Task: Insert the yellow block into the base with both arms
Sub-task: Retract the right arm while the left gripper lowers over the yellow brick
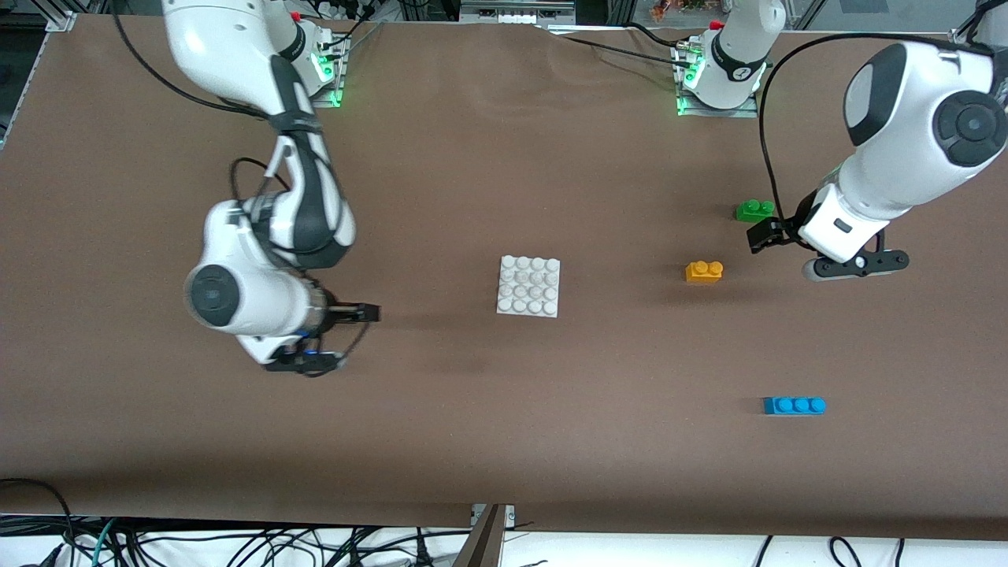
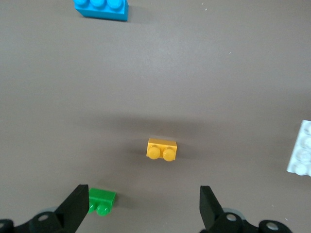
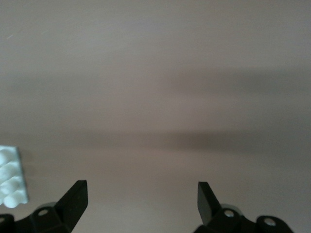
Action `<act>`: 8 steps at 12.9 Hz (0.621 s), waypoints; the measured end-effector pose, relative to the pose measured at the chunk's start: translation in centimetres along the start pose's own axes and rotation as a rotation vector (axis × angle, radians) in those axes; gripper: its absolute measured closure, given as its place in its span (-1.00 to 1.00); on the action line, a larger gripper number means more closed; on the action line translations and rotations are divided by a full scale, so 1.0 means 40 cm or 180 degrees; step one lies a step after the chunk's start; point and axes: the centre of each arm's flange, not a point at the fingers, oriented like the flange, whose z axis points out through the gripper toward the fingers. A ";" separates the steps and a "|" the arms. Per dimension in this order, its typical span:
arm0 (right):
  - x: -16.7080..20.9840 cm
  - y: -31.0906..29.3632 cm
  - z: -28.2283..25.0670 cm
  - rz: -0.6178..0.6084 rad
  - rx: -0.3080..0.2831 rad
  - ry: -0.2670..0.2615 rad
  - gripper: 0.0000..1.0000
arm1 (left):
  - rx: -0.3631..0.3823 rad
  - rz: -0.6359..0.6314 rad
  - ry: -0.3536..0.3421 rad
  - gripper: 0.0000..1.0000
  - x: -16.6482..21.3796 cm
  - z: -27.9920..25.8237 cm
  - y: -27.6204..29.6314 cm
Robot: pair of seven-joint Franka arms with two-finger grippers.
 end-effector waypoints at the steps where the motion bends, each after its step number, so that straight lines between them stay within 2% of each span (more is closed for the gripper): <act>1: 0.008 0.061 -0.033 0.0097 -0.0050 0.0023 -1.00 | -0.0009 0.0000 0.0007 -1.00 -0.002 0.055 -0.001; 4: 0.010 0.218 -0.098 0.0217 -0.0211 -0.0001 -1.00 | -0.0085 -0.0005 0.0154 -1.00 0.002 0.228 -0.003; 6: 0.005 0.311 -0.126 0.0219 -0.0284 -0.0024 -1.00 | -0.0104 -0.0006 0.0151 -1.00 -0.014 0.319 -0.006; 8: 0.001 0.386 -0.159 0.0261 -0.0346 0.0000 -1.00 | -0.0103 0.0006 0.0121 -1.00 -0.024 0.352 -0.003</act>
